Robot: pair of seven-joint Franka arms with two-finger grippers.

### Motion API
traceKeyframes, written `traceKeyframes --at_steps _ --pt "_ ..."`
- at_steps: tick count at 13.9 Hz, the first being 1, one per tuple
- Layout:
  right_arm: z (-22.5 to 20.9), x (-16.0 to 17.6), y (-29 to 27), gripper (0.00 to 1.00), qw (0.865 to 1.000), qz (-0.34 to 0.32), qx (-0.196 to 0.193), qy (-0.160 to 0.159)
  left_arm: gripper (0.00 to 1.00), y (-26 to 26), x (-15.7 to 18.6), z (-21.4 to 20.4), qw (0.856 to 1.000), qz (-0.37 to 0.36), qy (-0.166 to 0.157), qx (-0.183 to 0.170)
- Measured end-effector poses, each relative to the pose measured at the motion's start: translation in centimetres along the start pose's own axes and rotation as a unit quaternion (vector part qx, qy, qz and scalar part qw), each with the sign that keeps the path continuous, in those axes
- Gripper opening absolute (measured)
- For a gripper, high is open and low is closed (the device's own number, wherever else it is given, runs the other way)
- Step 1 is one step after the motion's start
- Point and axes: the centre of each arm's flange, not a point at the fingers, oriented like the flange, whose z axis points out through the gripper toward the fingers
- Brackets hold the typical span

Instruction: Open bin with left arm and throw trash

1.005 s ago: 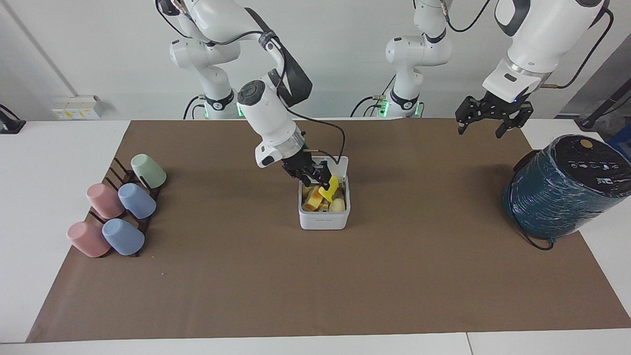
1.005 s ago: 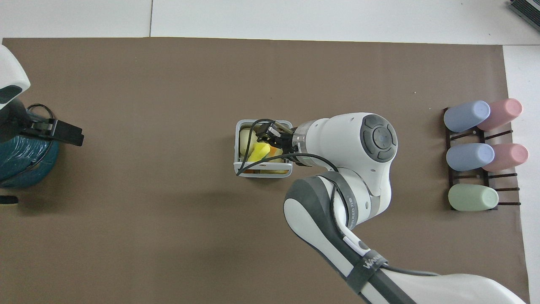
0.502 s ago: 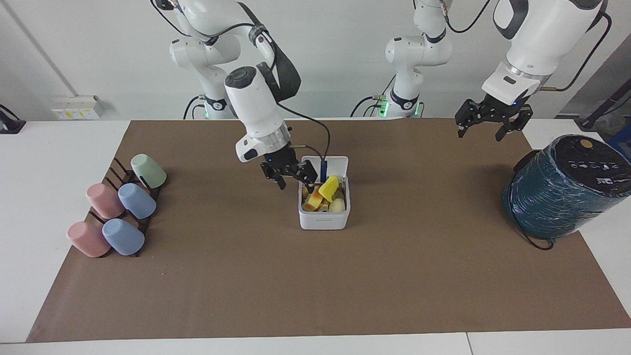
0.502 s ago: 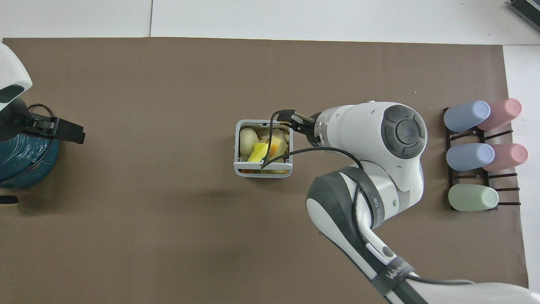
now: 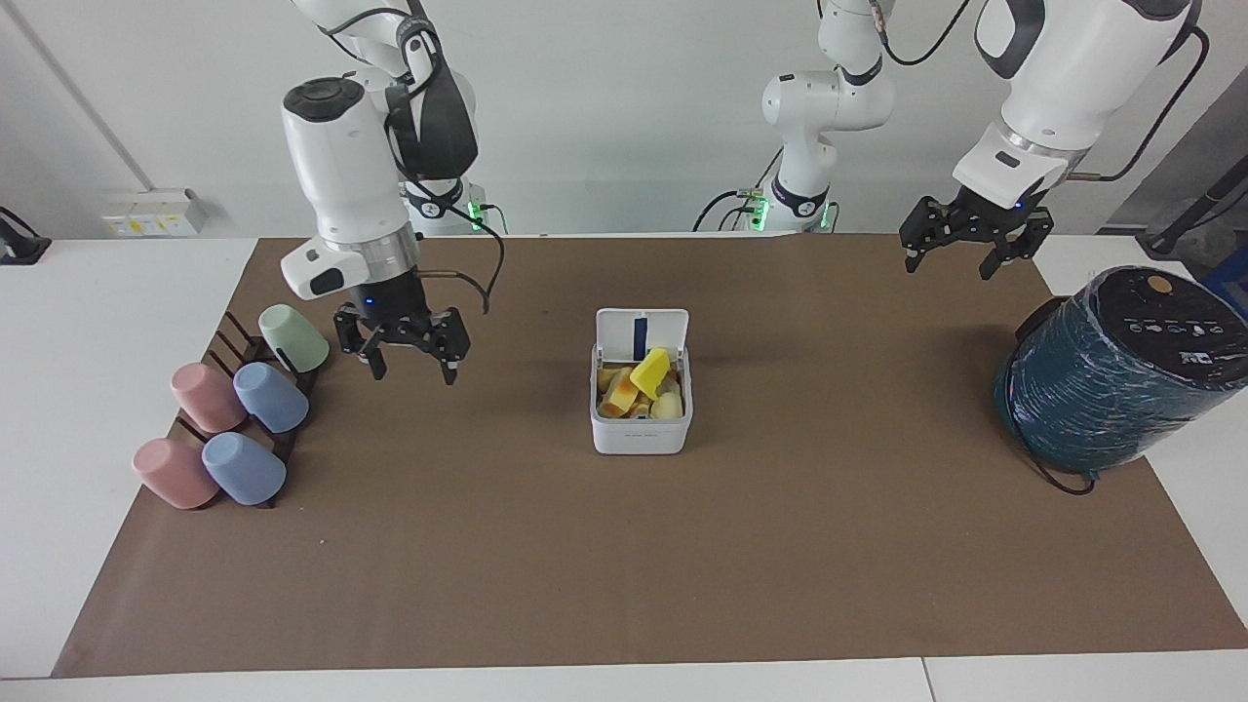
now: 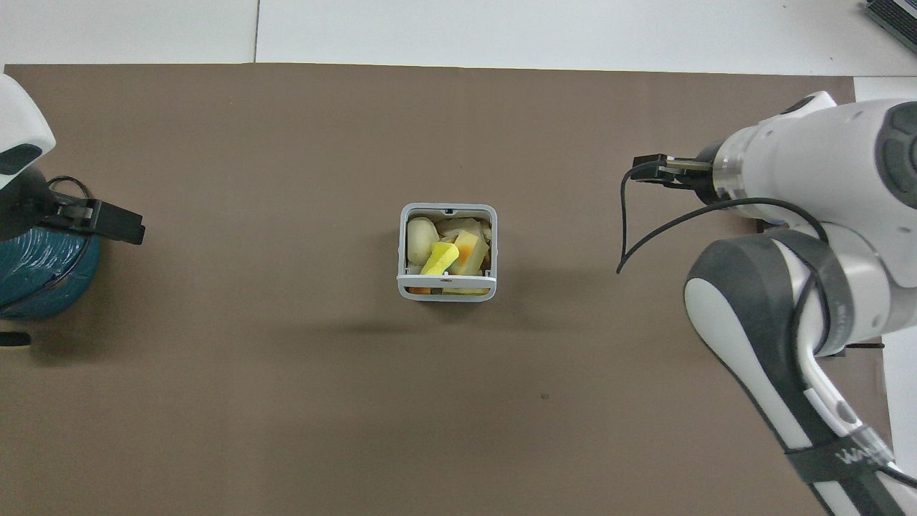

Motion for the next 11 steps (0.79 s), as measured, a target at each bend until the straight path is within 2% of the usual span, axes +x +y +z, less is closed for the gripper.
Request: traceKeyframes --at_steps 5,9,11 --pt "-7.8 0.2 2.9 1.00 0.999 0.006 -0.029 -0.046 1.00 0.0 0.0 0.0 1.000 0.000 0.000 0.000" --pt "-9.5 0.1 6.3 1.00 0.995 -0.004 -0.037 -0.088 1.00 0.0 0.0 0.0 1.000 0.000 0.000 0.000" --pt "-10.7 0.0 7.9 1.00 0.995 0.003 -0.039 -0.095 1.00 0.0 0.0 0.0 1.000 0.000 0.000 0.000"
